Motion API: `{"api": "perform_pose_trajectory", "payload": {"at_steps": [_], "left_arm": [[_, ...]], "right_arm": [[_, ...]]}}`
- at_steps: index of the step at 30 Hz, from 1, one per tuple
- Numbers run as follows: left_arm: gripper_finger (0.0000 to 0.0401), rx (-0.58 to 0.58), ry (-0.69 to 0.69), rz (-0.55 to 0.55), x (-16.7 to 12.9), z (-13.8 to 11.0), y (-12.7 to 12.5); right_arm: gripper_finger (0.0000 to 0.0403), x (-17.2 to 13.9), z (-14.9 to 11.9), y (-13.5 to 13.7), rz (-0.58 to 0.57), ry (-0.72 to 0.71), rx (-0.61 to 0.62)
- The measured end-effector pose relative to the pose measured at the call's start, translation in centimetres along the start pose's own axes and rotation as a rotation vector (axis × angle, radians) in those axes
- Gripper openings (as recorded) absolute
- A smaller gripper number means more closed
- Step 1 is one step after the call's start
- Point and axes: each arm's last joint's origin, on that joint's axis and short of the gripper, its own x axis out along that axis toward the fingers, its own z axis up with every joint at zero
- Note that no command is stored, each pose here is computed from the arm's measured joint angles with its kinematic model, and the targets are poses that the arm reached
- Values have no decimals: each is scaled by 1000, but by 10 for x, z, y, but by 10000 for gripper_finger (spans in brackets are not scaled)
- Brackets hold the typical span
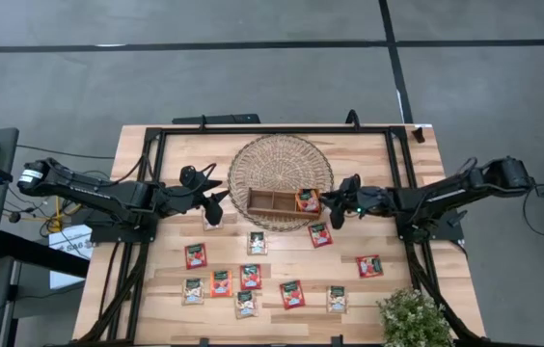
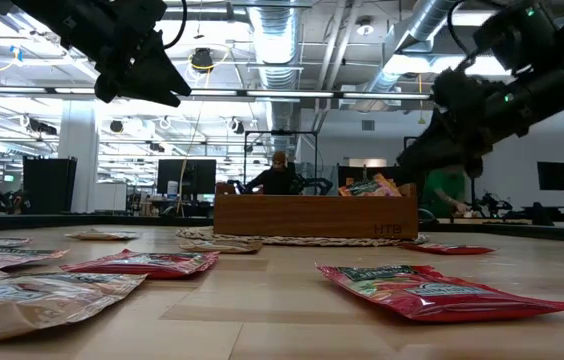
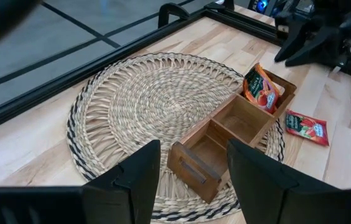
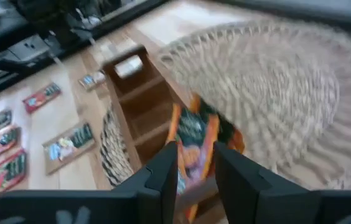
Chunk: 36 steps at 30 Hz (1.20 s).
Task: Pick & Place Tea
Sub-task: Put the orange tea bag into the right section of the wooden organizer
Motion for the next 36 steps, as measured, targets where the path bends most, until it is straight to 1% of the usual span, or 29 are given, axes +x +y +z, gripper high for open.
{"api": "perform_pose_trajectory", "payload": {"at_steps": [2,4,6,9,11,15,18,23,30,36], "left_arm": [[177,0,0,0,0,0,0],[177,0,0,0,0,0,0],[177,0,0,0,0,0,0],[177,1,1,0,0,0,0],[177,1,1,0,0,0,0],[177,1,1,0,0,0,0],[177,2,3,1,0,0,0],[177,0,5,2,0,-1,0],[177,0,5,2,0,-1,0],[177,0,5,2,0,-1,0]], "right_arm": [[92,-2,11,5,14,-22,-42],[92,-3,26,12,37,-17,-118],[92,-2,38,17,25,49,-226],[92,5,54,20,-33,184,-366],[92,11,62,21,-56,253,-428],[92,27,74,21,-73,332,-538],[92,36,81,16,-98,355,-573],[92,45,86,9,-124,384,-591],[92,46,73,11,-95,497,-609],[92,44,71,14,-86,502,-620]]}}
